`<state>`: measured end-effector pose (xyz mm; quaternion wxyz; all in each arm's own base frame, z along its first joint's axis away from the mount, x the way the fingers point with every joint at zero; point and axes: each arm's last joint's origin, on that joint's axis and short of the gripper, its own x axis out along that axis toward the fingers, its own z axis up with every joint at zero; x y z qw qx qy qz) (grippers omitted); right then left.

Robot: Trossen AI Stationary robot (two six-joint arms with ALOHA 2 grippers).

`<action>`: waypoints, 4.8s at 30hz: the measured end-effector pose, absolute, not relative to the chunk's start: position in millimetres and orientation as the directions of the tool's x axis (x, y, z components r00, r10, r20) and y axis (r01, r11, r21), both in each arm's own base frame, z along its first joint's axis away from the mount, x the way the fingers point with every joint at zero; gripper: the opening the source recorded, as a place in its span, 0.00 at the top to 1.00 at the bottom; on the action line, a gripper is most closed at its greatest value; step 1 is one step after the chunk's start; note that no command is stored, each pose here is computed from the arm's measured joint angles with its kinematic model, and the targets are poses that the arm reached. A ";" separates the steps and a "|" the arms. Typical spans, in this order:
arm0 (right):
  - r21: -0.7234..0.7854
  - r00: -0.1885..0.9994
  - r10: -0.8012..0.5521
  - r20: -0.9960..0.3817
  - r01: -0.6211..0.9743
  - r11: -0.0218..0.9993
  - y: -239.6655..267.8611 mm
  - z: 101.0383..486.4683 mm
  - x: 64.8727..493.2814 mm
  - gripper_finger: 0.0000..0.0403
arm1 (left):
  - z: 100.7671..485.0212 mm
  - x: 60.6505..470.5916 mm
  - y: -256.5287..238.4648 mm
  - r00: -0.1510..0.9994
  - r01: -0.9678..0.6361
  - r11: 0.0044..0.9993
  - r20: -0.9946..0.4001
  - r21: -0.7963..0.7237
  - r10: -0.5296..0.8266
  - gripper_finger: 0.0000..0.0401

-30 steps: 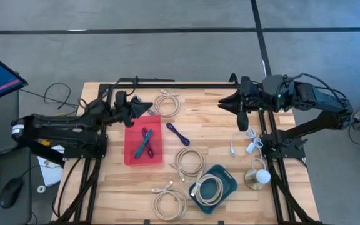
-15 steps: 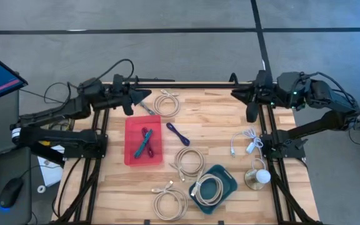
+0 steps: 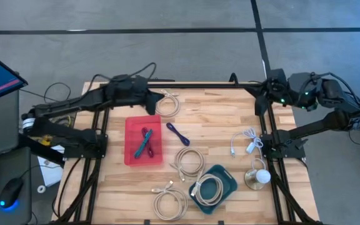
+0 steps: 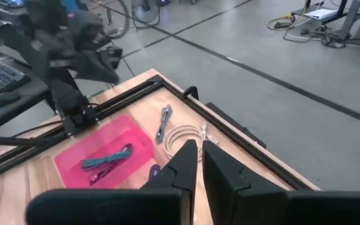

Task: Pick & Place USB Port
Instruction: Put the white HDMI cable into the blue bin

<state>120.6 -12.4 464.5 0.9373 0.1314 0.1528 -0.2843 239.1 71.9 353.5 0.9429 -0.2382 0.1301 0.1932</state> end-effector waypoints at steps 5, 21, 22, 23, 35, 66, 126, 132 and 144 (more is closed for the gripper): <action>0.147 0.784 -0.493 -0.378 0.576 0.804 -12.4 462.7 120.5 0.96 | 358.8 260.7 90.5 0.816 -0.514 0.779 -0.483 -0.359 0.316 0.99; 0.130 0.762 -0.493 -0.420 0.588 0.798 -12.4 458.1 118.8 0.97 | 325.8 290.2 159.4 0.688 -0.591 0.726 -0.689 -0.352 0.226 0.99; 0.128 0.761 -0.493 -0.422 0.589 0.798 -12.4 457.8 118.6 0.97 | 321.5 292.1 162.3 0.687 -0.583 0.729 -0.697 -0.360 0.206 0.99; 0.128 0.760 -0.493 -0.423 0.589 0.798 -12.4 457.8 118.6 0.97 | 316.4 294.2 165.3 0.685 -0.573 0.733 -0.706 -0.366 0.182 0.99; 0.126 0.759 -0.493 -0.425 0.589 0.798 -12.4 457.6 118.5 0.97 | 283.4 307.4 179.9 0.619 -0.580 0.744 -0.773 -0.333 0.136 0.96; 0.086 0.736 -0.493 -0.464 0.591 0.802 -12.5 453.4 115.6 0.97 | 193.0 343.5 190.9 0.512 -0.605 0.710 -0.859 -0.362 -0.002 0.56; 0.076 0.728 -0.495 -0.475 0.594 0.801 -12.6 452.1 114.6 0.97 | 320.8 316.7 135.8 0.764 -0.442 0.852 -0.615 -0.280 0.194 0.99; 0.066 0.719 -0.507 -0.475 0.604 0.794 -13.0 451.7 114.4 0.97 | 372.8 286.1 108.2 0.864 -0.359 0.892 -0.461 -0.275 0.205 0.99; 0.107 0.758 -0.367 -0.539 0.494 0.863 -8.2 444.9 150.8 0.97 | 404.8 271.8 70.1 0.941 -0.214 0.941 -0.314 -0.263 0.126 0.99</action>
